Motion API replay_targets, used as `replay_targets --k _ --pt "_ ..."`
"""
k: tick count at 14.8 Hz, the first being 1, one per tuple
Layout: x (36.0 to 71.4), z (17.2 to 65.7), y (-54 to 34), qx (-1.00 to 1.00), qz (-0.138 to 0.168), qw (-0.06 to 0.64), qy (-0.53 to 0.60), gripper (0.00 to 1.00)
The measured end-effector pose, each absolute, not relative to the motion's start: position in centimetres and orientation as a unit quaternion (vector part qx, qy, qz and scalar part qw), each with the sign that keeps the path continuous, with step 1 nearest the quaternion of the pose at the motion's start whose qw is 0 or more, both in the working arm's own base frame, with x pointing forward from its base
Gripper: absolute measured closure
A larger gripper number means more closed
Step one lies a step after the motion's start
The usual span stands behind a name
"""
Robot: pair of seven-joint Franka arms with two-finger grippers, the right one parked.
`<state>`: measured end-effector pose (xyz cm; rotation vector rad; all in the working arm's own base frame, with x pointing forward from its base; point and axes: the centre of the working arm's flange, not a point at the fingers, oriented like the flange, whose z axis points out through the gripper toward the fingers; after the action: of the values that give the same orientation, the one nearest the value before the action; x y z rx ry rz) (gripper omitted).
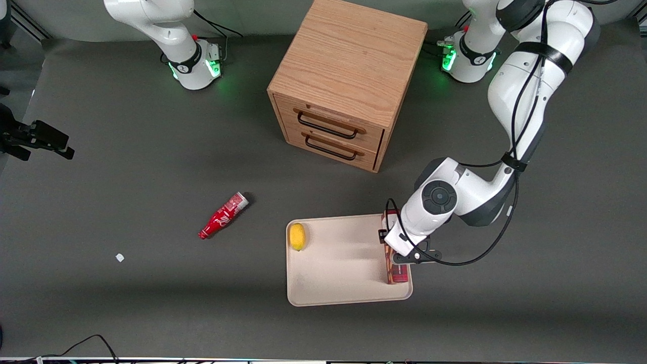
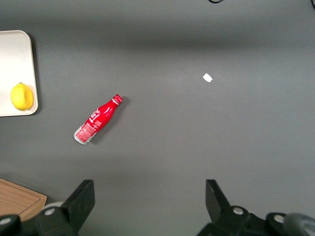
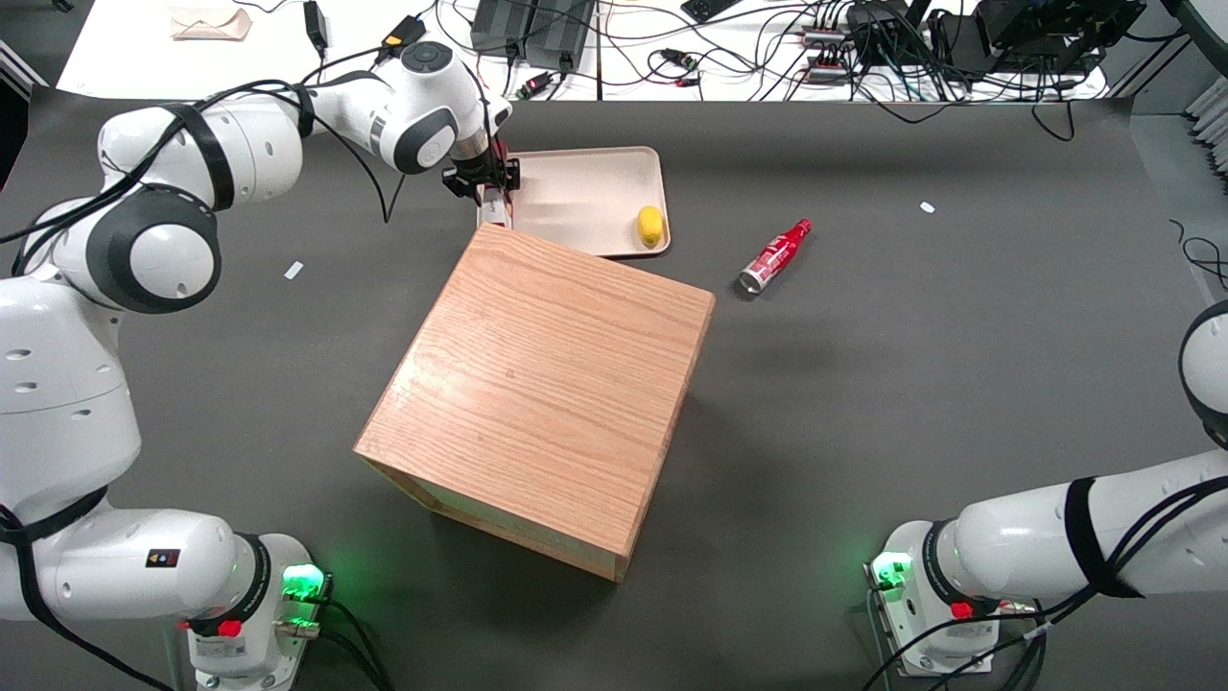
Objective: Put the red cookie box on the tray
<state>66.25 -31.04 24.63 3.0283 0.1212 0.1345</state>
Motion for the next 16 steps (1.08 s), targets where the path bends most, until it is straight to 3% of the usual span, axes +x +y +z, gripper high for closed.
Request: replay_targets --k 3,7,12,16 --pt "66.6 25.0 -30.7 0.996 0.047 0.055 0.045 0.01" --pt "66.8 29.3 -30.1 0.997 0.038 0.042 0.062 0.00" --pt "64.1 41.7 -27.3 0.996 -0.011 0.006 0.085 0.00" --pt "61.5 52.6 -17.9 0.997 -0.051 0.004 0.055 0.00"
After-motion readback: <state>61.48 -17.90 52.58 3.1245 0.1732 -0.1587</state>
